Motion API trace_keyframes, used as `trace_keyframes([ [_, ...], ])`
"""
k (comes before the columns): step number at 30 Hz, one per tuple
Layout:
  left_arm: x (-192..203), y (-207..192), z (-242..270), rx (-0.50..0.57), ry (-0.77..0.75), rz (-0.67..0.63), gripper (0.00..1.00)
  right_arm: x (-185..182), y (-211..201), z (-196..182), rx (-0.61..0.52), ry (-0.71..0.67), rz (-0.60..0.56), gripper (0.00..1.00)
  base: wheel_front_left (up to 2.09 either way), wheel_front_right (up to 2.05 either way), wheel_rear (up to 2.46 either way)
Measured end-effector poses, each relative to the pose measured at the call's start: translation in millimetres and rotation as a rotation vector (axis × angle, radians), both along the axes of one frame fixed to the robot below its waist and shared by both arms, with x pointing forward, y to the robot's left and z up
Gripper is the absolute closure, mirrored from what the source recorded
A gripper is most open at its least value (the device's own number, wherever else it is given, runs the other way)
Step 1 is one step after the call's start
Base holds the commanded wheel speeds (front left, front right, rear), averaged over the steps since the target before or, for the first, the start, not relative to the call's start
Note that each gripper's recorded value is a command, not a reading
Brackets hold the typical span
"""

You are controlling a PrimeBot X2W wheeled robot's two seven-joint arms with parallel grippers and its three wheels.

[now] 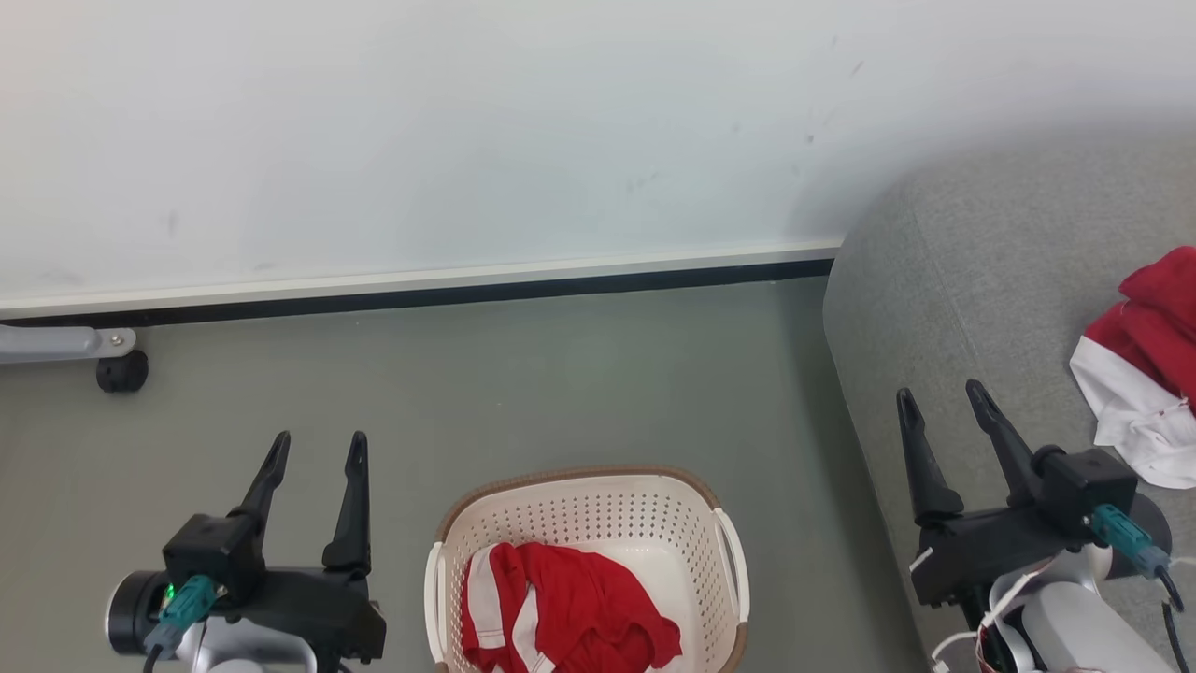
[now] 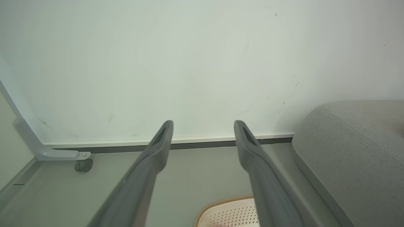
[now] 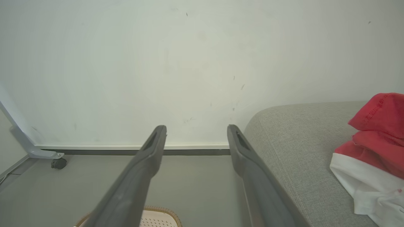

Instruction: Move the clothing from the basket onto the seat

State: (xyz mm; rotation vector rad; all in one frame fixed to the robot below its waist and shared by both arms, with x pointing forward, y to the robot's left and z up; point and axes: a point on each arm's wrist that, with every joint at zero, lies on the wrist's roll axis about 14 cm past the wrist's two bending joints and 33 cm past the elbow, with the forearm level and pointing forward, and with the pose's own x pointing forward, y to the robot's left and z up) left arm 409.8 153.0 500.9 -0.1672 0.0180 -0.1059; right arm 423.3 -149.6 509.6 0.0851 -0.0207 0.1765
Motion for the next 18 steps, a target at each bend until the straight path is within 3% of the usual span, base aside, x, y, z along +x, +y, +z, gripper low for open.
trace_keyframes([
  [18,-21.7,19.5,3.5,-0.009,-0.011,0.065,0.00,-28.3,-5.0,10.8,0.013,-0.022,-0.013,0.00,0.00,0.00,0.00],
])
